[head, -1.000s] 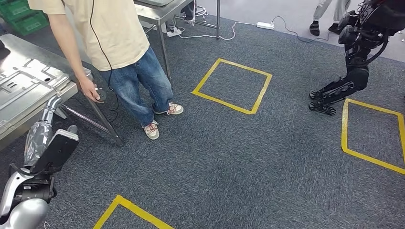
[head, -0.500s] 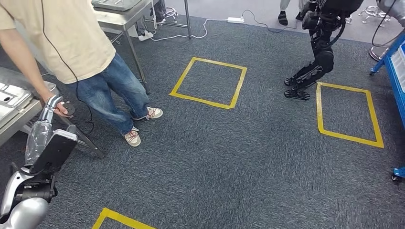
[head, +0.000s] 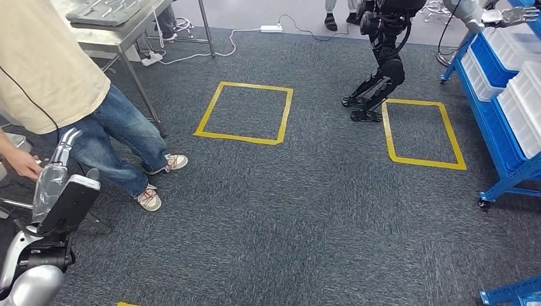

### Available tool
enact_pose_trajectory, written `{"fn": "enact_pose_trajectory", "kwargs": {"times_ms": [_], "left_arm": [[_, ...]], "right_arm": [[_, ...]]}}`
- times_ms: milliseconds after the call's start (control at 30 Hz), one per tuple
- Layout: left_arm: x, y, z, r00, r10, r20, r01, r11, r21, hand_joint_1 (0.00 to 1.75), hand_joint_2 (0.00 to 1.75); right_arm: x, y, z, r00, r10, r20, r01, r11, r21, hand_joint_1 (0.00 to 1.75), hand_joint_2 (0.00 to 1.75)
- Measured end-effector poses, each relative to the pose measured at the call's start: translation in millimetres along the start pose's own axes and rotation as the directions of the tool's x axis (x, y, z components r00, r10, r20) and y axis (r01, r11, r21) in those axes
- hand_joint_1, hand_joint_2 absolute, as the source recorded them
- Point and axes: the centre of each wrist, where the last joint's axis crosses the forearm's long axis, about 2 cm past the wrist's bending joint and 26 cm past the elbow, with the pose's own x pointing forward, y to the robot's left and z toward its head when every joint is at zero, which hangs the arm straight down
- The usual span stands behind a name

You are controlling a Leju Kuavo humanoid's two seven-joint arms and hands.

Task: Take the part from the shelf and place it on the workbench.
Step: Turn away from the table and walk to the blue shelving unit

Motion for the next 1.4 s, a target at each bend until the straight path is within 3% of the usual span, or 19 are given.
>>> {"fn": "enact_pose_trajectory", "kwargs": {"times_ms": [1400], "left_arm": [[-3.7,-9.5,3.4,0.999,0.032,-0.012,-0.032,0.999,-0.007,0.0,0.0]], "right_arm": [[-0.3,-2.2,0.0,1.0,-0.017,-0.002,0.017,1.0,-0.008,0.0,0.0]]}}
